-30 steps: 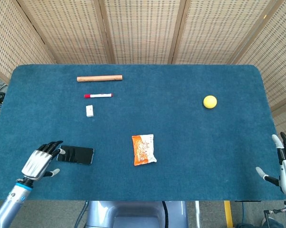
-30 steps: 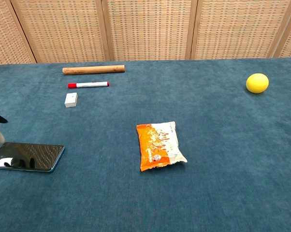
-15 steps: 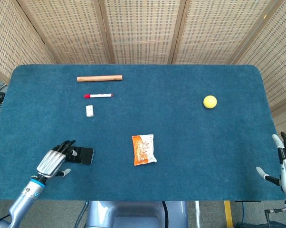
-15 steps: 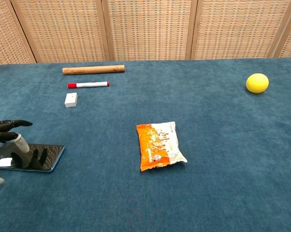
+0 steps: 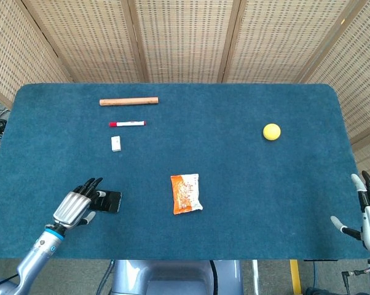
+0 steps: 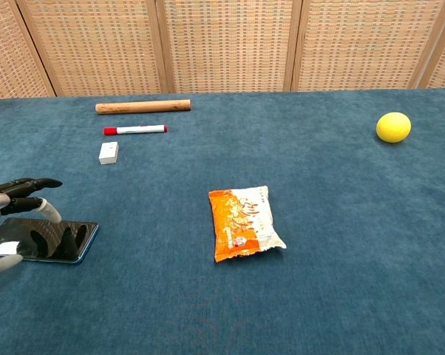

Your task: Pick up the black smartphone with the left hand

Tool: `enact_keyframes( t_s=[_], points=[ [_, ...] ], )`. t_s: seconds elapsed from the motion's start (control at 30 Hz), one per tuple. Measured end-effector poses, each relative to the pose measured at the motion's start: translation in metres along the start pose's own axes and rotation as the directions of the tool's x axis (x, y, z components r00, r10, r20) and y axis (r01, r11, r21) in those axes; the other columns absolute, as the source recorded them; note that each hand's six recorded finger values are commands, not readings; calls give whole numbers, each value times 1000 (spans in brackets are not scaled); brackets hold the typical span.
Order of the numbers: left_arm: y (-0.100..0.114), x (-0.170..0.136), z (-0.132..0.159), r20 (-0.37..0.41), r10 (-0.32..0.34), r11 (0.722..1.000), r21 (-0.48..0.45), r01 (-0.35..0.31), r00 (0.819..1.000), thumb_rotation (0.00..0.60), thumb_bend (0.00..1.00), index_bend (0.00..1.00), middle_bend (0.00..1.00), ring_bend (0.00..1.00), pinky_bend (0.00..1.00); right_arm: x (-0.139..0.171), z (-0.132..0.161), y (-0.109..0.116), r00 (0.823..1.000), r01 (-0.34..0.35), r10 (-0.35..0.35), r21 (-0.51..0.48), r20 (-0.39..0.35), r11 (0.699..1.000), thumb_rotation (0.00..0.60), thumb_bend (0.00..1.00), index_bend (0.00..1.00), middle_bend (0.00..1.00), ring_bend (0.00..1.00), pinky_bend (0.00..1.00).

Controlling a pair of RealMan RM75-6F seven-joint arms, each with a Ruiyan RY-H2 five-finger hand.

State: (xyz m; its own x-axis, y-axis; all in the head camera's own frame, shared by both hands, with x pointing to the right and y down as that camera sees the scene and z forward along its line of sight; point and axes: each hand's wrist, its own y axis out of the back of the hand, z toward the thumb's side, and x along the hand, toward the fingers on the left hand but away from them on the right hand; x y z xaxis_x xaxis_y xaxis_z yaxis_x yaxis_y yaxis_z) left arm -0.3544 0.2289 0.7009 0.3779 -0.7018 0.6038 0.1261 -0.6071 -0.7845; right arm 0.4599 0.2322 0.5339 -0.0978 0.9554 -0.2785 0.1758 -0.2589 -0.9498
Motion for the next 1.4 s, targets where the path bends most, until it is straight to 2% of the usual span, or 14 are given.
enact_keyframes(
  t_s=[0.23, 0.47, 0.97, 1.4],
  points=[
    [-10, 3, 5, 1, 11, 1000, 5, -11, 1000, 600, 392, 255, 0, 28, 241, -1, -1, 0, 1000, -3, 3, -7, 4, 1000, 600, 0, 0, 0, 0, 0],
    [-14, 7, 8, -3, 62, 998, 23, -62, 998, 600, 389, 256, 0, 28, 241, -1, -2, 0, 1000, -5, 5, -13, 7, 1000, 600, 0, 0, 0, 0, 0],
    [-26, -1, 8, -15, 75, 995, -62, -76, 997, 600, 379, 256, 0, 28, 241, -2, -3, 0, 1000, -8, 8, -20, 10, 1000, 600, 0, 0, 0, 0, 0],
    [-30, 2, 1, -36, 107, 993, -50, -109, 994, 600, 367, 256, 0, 28, 241, -2, -3, -1, 1000, -14, 14, -21, 9, 1000, 600, 0, 0, 0, 0, 0]
  ],
)
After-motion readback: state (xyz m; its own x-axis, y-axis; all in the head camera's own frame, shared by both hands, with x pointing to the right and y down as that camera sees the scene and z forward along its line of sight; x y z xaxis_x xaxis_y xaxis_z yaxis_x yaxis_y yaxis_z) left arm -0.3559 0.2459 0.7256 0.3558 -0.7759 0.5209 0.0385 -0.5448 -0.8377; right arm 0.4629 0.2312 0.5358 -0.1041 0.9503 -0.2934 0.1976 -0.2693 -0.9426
